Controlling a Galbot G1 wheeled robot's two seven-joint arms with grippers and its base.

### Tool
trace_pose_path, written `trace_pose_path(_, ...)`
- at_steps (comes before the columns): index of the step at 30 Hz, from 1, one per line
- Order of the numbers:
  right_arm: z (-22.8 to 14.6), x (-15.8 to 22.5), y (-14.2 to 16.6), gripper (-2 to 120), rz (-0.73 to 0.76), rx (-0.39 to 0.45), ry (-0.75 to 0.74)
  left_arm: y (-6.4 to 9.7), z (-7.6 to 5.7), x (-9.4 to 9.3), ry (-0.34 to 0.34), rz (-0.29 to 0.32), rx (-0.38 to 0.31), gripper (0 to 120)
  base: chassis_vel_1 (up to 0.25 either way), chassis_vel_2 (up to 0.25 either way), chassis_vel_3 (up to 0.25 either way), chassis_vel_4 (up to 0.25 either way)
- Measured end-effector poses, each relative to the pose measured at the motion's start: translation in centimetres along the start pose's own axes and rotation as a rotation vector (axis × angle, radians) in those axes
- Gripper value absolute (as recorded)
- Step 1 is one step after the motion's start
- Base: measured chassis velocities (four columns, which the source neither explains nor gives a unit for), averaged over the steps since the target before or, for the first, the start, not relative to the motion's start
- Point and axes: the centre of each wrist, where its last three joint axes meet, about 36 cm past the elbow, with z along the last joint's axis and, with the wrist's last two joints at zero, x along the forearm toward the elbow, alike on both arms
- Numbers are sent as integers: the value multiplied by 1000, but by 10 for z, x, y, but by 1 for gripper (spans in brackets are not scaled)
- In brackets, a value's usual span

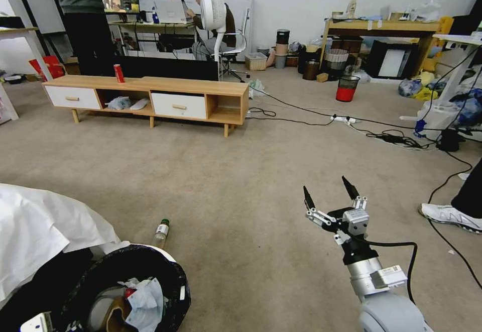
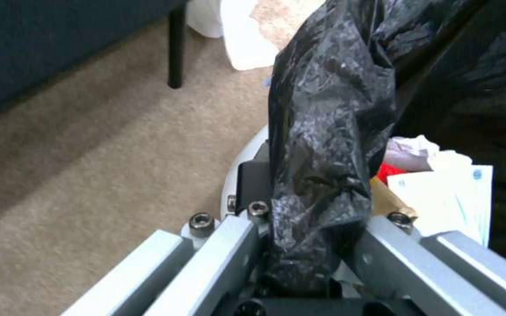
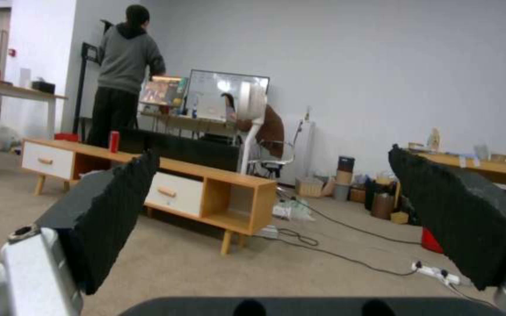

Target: Pick up the trash bin, then pick up the garbage from the floor and place it into the trash bin.

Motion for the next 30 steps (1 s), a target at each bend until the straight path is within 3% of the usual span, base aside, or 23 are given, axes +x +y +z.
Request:
trace_pose_path(16, 8, -1, 6, 100, -21, -16, -4, 1, 0, 0, -3, -3, 9, 0, -116, -122, 121, 115)
trace_pose_path(30, 11, -4, 7, 100, -26, -19, -6, 1, 0, 1, -2, -5, 14, 0, -12, -11, 7, 11)
